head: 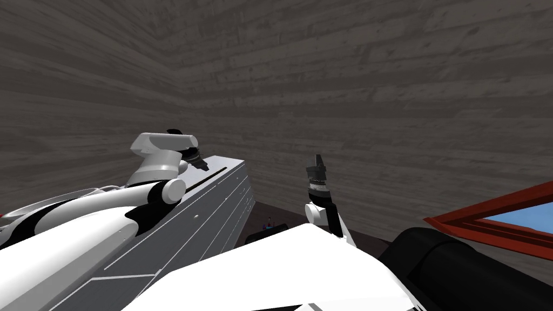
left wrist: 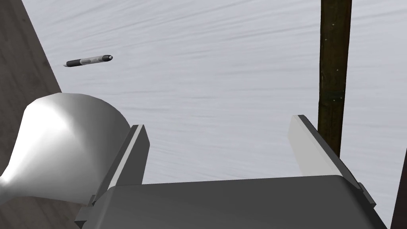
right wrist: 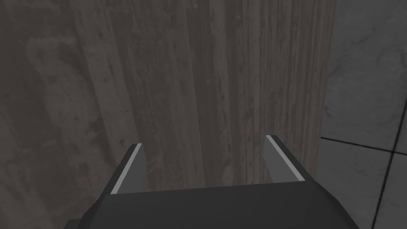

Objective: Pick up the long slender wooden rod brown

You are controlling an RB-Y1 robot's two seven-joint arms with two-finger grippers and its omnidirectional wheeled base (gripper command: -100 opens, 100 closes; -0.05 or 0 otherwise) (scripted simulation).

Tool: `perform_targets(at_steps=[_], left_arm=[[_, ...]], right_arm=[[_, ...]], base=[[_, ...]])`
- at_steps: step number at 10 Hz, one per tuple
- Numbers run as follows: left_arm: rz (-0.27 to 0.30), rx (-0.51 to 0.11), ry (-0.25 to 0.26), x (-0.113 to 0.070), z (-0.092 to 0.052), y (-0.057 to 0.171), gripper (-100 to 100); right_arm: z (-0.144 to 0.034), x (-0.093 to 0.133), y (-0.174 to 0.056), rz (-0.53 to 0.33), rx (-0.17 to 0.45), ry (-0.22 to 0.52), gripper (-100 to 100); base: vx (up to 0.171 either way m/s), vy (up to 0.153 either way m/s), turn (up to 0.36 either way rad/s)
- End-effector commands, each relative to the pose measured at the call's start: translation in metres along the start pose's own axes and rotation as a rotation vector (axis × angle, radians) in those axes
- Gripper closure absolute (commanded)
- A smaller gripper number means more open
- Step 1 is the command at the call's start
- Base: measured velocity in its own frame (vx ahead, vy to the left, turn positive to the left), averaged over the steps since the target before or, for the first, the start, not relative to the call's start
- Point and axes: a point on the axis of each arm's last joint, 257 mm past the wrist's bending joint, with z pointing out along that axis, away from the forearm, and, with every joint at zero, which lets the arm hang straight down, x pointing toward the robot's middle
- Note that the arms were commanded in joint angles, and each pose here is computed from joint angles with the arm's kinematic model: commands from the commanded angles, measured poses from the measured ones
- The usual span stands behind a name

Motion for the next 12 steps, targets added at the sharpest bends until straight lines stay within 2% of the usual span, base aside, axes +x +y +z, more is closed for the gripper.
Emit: perform_targets(at_steps=[1, 6, 7, 12], left_arm=[[-0.011, -0.037, -0.021, -0.007, 0.003, 0.007, -100], [-0.011, -0.037, -0.021, -0.007, 0.003, 0.007, -100], [-0.033, -0.103, -0.056, -0.020, 0.005, 0.018, -100], [-0.033, -0.103, -0.056, -0.020, 0.005, 0.018, -100]], right_arm=[[0.000, 0.000, 0.000, 0.000, 0.000, 0.000, 0], [0.000, 0.000, 0.000, 0.000, 0.000, 0.000, 0], [0.000, 0.000, 0.000, 0.000, 0.000, 0.000, 0], [0.000, 0.000, 0.000, 0.000, 0.000, 0.000, 0]], base=[[0.006, -0.036, 0.075], [0.009, -0.001, -0.008], [0.002, -0.019, 0.044], [0.010, -0.006, 0.004]])
